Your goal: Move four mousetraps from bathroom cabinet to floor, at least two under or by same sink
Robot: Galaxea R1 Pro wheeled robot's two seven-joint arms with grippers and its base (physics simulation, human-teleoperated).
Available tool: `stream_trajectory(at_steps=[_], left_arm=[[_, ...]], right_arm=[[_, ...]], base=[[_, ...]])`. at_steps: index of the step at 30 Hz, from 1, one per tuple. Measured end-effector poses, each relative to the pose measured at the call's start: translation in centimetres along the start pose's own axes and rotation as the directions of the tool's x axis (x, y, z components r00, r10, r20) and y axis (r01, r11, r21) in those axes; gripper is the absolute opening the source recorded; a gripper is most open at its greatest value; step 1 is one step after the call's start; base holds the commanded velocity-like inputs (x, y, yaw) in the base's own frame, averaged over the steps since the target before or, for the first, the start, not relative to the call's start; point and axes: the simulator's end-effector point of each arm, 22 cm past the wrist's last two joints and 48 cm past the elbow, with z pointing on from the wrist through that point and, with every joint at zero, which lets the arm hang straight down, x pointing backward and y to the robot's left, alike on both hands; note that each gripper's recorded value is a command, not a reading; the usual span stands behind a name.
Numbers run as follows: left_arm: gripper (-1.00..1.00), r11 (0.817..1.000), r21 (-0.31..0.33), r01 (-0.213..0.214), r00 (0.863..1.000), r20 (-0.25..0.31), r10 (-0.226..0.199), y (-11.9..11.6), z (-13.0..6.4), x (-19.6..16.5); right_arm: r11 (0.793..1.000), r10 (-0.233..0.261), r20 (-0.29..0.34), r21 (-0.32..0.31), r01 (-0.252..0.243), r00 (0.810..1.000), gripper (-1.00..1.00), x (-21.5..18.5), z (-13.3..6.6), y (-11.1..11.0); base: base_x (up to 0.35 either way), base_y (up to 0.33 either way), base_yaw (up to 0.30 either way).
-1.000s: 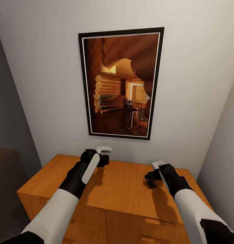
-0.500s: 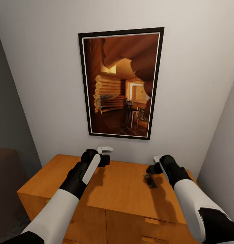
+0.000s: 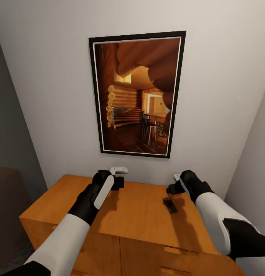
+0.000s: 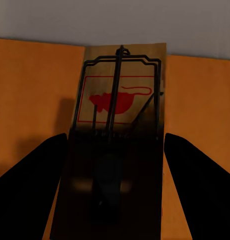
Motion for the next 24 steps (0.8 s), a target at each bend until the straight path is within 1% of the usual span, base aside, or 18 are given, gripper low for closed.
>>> stream_trajectory(at_steps=[1, 3, 8, 12, 20, 24], left_arm=[[-1.0, 1.0, -0.002, 0.003, 1.0, 0.002, -0.003, 0.1, 0.1, 0.1], [-1.0, 1.0, -0.003, 0.005, 1.0, 0.004, -0.005, 0.1, 0.2, 0.1], [-1.0, 1.0, -0.004, 0.009, 1.0, 0.007, -0.009, 0.1, 0.3, 0.0], [-1.0, 1.0, -0.004, 0.01, 1.0, 0.008, -0.01, 0.2, 0.3, 0.0], [-1.0, 1.0, -0.004, 0.009, 1.0, 0.008, -0.009, 0.1, 0.3, 0.0], [-1.0, 1.0, -0.004, 0.01, 1.0, 0.008, -0.01, 0.1, 0.3, 0.0]], right_arm=[[1.0, 0.006, -0.025, 0.004, -0.006, 1.0, 1.0, -0.1, -0.4, -0.1], [1.0, 0.012, -0.044, 0.008, -0.012, 0.999, 1.0, -0.4, -0.9, -0.3], [1.0, 0.018, -0.058, 0.005, -0.017, 0.998, 1.0, -0.7, -1.4, -0.3], [1.0, 0.018, -0.06, -0.001, -0.018, 0.998, 1.0, -0.7, -1.4, -0.2], [1.0, 0.006, -0.091, -0.02, -0.008, 0.996, 1.0, 0.6, -0.7, 0.9], [1.0, 0.002, -0.093, -0.016, -0.004, 0.996, 1.0, 0.7, -0.6, 0.9]], base=[[0.0, 0.0, 0.0], [0.0, 0.0, 0.0], [0.0, 0.0, 0.0], [0.0, 0.0, 0.0], [0.0, 0.0, 0.0], [0.0, 0.0, 0.0]])
